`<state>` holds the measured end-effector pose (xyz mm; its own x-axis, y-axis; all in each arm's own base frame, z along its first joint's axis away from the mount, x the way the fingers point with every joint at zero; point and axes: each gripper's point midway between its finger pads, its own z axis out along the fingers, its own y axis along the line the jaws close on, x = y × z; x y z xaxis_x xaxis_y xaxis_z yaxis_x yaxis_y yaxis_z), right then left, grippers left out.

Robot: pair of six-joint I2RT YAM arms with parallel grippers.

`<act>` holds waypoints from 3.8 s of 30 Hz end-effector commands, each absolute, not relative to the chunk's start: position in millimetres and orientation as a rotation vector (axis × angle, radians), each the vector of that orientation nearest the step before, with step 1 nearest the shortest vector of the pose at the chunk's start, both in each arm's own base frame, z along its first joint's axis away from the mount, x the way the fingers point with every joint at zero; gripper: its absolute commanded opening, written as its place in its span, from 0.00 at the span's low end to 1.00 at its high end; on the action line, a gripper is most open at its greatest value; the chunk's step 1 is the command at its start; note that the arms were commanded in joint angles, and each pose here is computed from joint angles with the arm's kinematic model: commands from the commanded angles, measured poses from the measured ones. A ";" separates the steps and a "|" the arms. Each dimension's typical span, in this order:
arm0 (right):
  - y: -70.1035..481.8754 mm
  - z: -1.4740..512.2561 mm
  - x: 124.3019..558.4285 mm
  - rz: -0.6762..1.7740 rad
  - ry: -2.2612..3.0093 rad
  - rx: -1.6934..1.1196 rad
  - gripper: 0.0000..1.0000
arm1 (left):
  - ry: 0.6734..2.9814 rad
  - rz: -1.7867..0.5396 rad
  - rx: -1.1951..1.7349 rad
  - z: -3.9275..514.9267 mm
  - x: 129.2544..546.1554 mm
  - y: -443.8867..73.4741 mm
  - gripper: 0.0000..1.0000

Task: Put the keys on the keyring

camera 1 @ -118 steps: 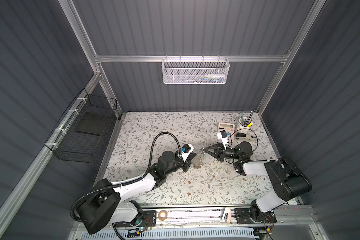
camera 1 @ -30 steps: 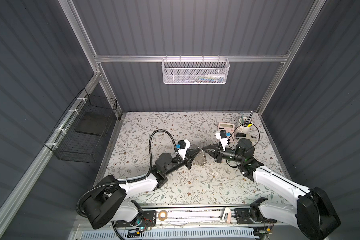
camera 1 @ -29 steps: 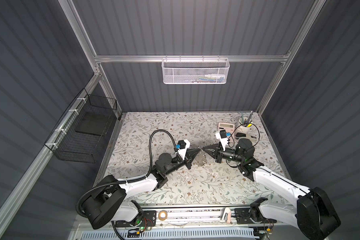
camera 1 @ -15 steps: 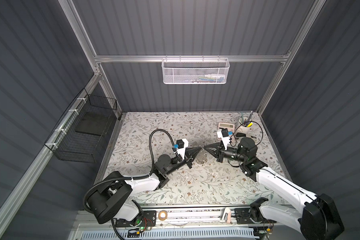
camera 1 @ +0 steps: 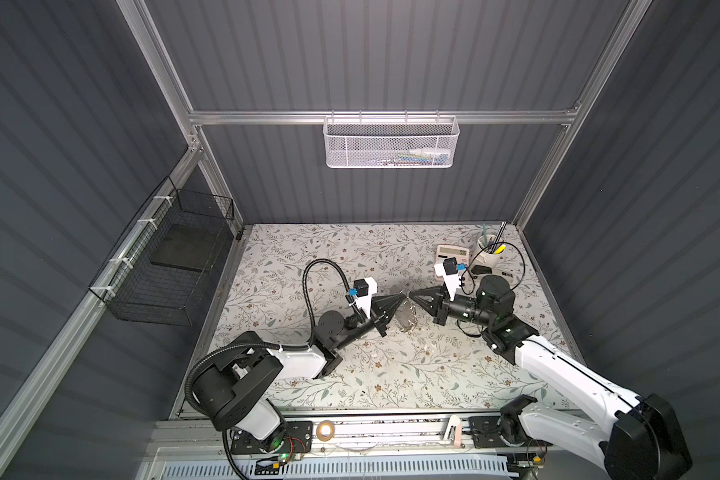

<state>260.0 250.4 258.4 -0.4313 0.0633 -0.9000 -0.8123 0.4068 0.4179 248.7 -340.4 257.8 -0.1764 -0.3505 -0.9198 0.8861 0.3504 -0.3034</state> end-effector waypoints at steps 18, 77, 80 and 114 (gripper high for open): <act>196.4 254.9 284.5 0.943 1.816 -0.362 0.37 | 1.163 -1.261 0.580 295.9 244.0 -345.6 0.00; 227.8 272.9 244.0 1.278 1.620 -0.598 0.55 | 1.372 -1.351 1.045 276.7 221.6 -347.2 0.00; 234.1 270.9 241.8 1.309 1.629 -0.626 0.51 | 1.377 -1.353 1.044 275.8 221.4 -347.7 0.00; 256.4 263.7 234.2 1.361 1.667 -0.714 0.11 | 1.352 -1.456 1.079 276.6 213.5 -357.7 0.00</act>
